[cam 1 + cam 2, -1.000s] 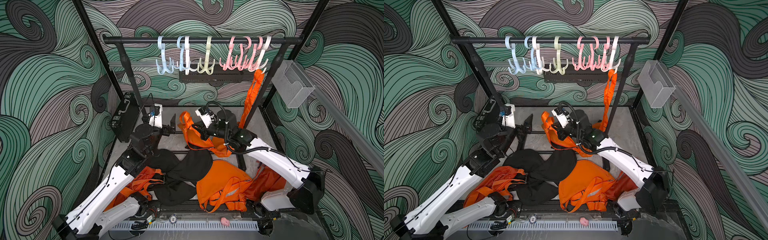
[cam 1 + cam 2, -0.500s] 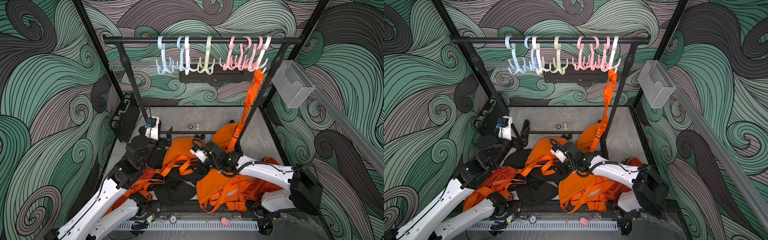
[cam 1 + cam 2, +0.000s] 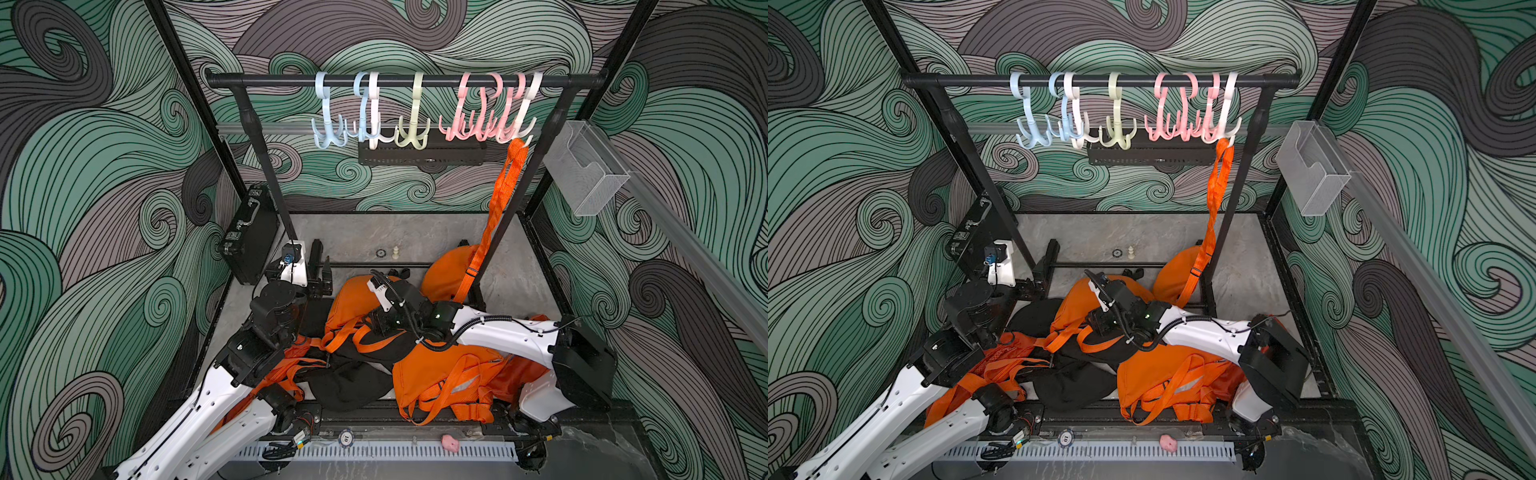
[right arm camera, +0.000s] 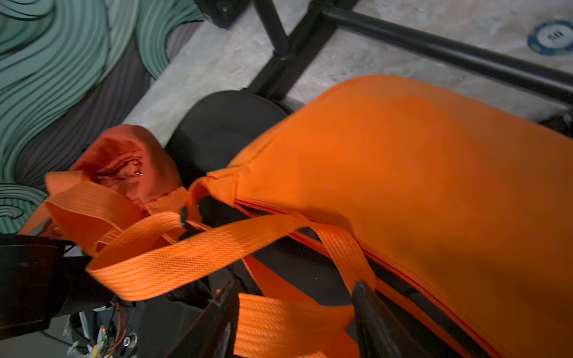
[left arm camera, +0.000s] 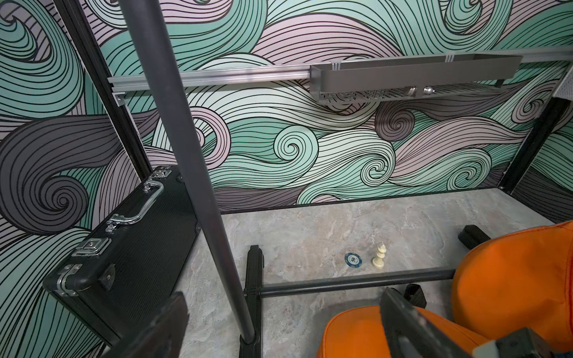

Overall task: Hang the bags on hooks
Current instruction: Adjust the bag at the bag, then pick up the bag from the bag.

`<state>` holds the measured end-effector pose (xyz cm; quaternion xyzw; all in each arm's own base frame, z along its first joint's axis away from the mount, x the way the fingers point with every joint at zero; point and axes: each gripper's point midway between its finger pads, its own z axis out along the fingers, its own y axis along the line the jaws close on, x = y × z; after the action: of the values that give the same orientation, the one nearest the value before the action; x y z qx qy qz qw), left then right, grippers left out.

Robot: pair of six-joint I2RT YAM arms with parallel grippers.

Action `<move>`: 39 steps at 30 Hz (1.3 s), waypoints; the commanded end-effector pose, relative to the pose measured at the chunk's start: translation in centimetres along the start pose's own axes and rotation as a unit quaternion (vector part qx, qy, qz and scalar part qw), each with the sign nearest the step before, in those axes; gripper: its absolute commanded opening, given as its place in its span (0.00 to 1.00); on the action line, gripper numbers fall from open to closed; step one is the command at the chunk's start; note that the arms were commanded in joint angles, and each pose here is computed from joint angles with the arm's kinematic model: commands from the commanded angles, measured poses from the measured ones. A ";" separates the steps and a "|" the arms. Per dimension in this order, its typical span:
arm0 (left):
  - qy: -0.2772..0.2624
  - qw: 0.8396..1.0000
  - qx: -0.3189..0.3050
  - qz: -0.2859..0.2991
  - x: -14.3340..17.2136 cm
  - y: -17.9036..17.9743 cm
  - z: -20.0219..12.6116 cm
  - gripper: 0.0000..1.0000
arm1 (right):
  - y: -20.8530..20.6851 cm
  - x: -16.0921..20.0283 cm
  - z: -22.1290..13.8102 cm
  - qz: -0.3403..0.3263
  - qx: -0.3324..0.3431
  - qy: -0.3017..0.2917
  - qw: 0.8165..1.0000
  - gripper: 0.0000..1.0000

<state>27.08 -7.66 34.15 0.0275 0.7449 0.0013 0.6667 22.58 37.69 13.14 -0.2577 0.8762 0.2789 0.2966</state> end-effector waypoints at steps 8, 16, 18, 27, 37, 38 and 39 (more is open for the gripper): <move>-0.006 1.000 0.017 -0.001 -0.6 -0.8 0.3 0.97 | -1.4 2.7 -1.7 -0.011 0.049 -0.009 0.999 0.65; -0.003 1.000 0.019 0.004 -0.4 -1.0 0.5 0.97 | -2.4 4.4 0.6 -0.044 0.074 0.019 0.996 0.65; -0.002 1.000 0.020 0.006 -0.3 -1.0 0.5 0.97 | -2.9 3.9 0.9 -0.050 0.093 0.014 0.994 0.65; 0.003 1.000 0.020 0.012 0.0 -1.2 0.8 0.97 | -2.8 0.9 0.1 -0.078 0.116 -0.030 0.990 0.64; 0.007 1.000 0.024 0.015 0.1 -1.6 1.1 0.97 | -0.8 0.9 -2.3 0.028 0.074 0.006 0.997 0.64; 0.008 1.000 0.026 0.015 0.2 -1.7 1.1 0.97 | -0.8 0.6 -2.9 0.053 0.075 0.005 0.996 0.64; 0.007 1.000 0.027 0.013 0.1 -1.7 1.2 0.97 | -0.7 0.4 -3.4 0.084 0.074 0.002 0.994 0.67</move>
<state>28.15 -9.14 32.74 0.0537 0.7589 -0.0008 0.6490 22.03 35.64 12.34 -0.2391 0.8963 0.2042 0.3126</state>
